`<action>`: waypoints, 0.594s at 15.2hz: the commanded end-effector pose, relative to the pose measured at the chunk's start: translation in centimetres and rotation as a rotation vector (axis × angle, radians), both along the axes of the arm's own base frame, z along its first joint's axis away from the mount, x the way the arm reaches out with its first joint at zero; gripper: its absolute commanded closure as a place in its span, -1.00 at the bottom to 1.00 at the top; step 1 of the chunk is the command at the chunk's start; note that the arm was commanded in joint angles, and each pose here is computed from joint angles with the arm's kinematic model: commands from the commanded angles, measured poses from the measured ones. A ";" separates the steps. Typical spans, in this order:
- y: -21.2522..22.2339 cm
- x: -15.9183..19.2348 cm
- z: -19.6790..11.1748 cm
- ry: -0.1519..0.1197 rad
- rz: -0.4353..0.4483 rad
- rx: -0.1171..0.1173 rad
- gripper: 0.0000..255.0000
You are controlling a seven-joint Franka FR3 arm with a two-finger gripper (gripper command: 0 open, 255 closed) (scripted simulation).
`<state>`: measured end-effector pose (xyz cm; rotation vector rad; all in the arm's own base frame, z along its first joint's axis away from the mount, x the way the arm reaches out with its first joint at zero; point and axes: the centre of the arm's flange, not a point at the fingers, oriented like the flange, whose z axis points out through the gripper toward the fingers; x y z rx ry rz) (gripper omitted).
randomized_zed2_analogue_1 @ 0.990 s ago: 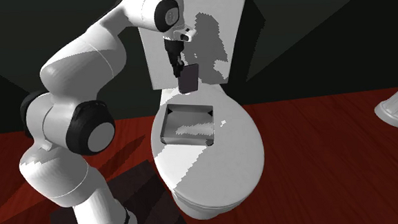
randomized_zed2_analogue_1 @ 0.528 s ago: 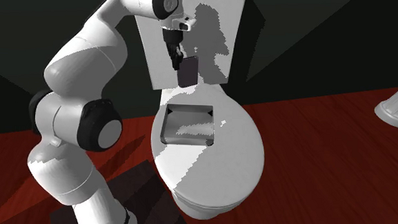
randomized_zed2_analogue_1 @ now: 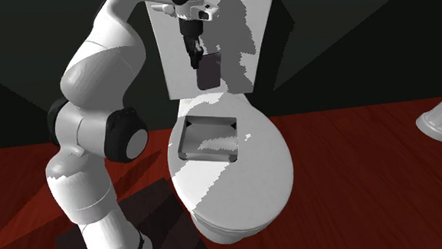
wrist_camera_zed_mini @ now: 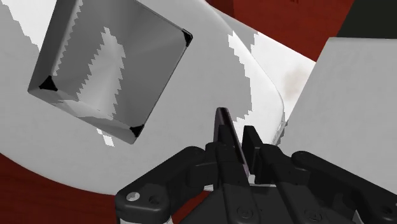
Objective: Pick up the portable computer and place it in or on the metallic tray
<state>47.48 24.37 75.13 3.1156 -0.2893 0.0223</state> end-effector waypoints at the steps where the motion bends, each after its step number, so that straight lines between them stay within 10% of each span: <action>1: -1.6 -1.1 0.7 0.000 0.000 0.000 1.00; 9: -10.0 -6.7 3.7 0.000 0.000 0.000 1.00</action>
